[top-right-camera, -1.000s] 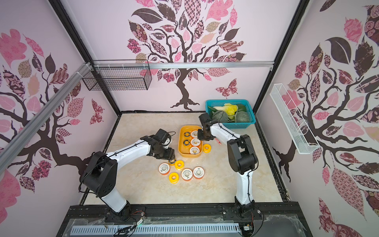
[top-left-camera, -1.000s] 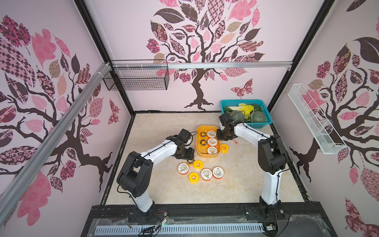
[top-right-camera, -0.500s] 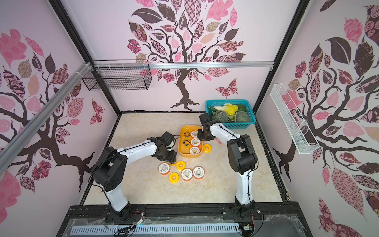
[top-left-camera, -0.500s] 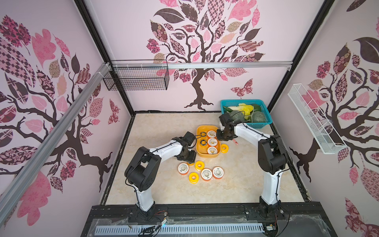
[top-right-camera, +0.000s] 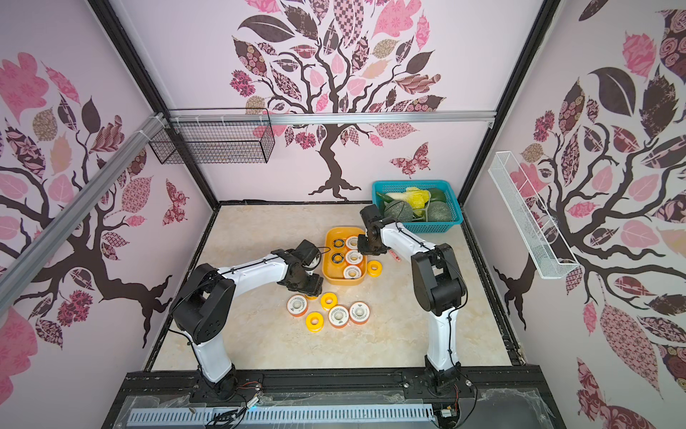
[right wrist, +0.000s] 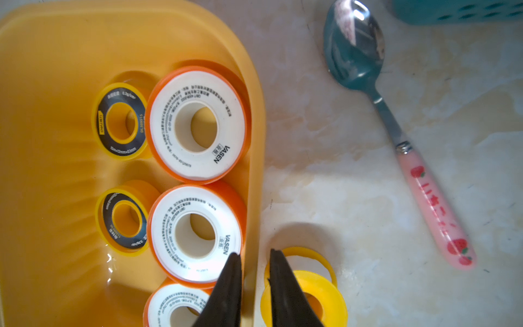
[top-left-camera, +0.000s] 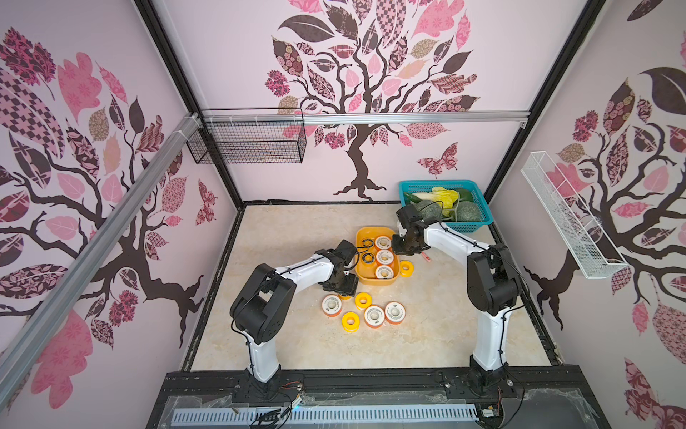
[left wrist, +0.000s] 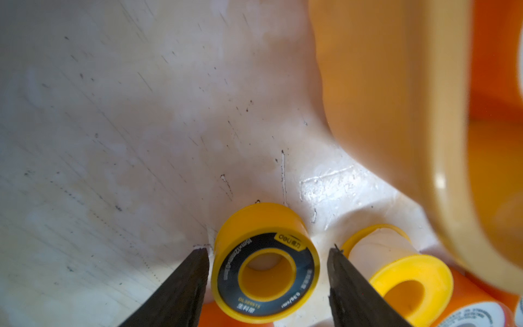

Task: Put the sealing tape into the storage box
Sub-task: Move the storage box to the center of the board, then pick up the sealing tape at the center of the board.

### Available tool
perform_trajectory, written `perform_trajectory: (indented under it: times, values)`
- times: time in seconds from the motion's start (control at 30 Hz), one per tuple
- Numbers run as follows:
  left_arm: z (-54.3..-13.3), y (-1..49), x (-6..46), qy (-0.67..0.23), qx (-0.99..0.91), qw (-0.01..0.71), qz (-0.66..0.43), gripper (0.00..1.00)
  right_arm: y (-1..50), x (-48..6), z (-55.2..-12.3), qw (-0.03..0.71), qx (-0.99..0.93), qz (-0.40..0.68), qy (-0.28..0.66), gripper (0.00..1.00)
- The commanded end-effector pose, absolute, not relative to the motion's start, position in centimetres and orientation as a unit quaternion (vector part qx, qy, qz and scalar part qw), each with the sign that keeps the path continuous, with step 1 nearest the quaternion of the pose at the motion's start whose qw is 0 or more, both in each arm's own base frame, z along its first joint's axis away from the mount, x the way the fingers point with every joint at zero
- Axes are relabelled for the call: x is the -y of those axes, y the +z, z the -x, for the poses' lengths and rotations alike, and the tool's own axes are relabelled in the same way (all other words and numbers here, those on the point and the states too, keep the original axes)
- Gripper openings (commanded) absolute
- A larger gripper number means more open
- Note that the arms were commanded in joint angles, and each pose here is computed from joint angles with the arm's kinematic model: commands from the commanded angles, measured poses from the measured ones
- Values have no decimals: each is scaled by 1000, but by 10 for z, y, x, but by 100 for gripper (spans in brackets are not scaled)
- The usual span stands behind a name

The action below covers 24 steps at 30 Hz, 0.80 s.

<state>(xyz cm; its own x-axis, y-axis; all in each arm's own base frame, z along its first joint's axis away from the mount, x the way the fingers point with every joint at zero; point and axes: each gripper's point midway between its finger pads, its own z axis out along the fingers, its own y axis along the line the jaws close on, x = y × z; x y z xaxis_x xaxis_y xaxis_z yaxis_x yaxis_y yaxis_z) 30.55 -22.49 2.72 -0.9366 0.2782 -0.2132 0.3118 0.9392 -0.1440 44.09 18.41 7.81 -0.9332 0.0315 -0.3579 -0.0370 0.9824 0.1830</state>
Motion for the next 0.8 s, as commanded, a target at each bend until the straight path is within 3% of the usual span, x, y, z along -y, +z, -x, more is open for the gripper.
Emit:
perform_trajectory:
  times: [0.0, 0.33, 0.53, 0.77]
  values:
    - [-307, 23, 223, -69, -980, 98, -160, 71, 103, -184, -445, 206, -973, 7, 102, 24]
    - [-308, 17, 216, -40, -982, 95, -157, 67, 108, -186, -446, 210, -972, 7, 106, 24]
    - [-310, 25, 217, -42, -981, 106, -154, 58, 107, -185, -445, 208, -972, 7, 105, 25]
    - [-314, 41, 215, -40, -980, 122, -151, 56, 108, -186, -445, 208, -972, 8, 107, 27]
